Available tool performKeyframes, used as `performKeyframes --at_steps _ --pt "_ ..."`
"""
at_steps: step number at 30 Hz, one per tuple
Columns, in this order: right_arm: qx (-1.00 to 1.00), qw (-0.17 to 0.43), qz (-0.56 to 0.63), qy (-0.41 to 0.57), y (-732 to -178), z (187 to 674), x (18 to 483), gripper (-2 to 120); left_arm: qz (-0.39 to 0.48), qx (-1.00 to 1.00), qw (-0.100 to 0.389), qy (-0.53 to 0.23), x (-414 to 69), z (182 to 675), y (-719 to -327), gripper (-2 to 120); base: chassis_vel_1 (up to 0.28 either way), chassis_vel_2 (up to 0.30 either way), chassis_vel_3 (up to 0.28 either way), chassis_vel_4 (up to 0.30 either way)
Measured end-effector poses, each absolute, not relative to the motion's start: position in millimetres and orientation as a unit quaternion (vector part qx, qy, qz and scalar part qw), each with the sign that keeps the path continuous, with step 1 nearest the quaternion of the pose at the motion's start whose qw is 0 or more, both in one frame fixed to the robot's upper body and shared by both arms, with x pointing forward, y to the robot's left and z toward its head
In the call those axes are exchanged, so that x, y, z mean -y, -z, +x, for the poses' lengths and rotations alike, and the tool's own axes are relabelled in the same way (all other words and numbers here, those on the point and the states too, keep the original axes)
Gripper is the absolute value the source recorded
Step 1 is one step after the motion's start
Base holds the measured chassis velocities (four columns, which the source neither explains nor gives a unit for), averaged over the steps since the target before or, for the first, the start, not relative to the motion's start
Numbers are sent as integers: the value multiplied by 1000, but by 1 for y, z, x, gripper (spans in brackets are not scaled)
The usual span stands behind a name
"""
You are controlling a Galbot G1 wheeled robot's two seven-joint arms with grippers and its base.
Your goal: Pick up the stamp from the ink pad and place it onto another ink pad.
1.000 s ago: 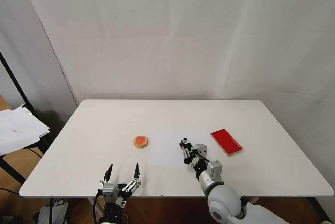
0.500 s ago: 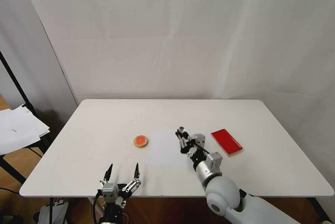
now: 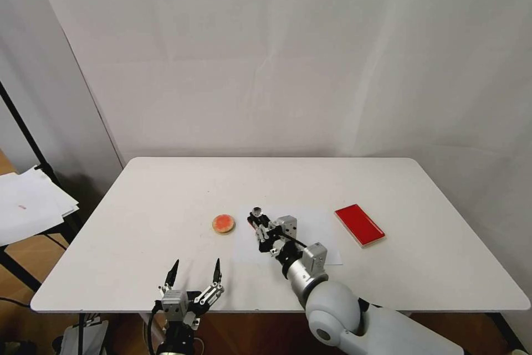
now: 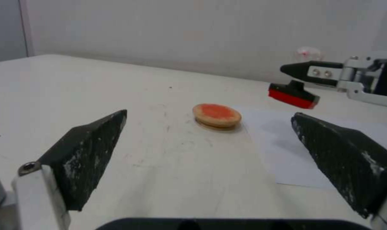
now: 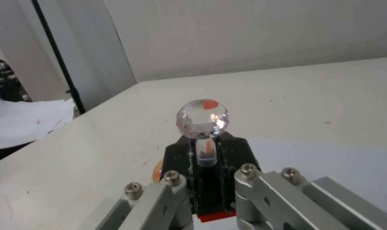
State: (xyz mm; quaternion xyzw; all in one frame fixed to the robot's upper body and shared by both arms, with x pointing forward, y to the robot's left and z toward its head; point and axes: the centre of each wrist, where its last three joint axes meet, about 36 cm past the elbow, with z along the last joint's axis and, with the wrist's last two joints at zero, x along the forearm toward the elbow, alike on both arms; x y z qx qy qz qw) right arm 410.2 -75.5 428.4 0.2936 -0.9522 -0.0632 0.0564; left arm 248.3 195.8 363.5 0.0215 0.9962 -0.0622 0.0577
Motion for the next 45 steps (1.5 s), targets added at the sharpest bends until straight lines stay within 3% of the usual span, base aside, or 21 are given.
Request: performKeyframes --at_steps 23,45 --pt "941 61 325 67 -418 450 19 8 21 -996 58 62 -196 248 -363 102 0 0 0 0" --pt "944 63 318 66 -406 460 16 8 21 -996 58 62 -196 248 -364 102 0 0 0 0"
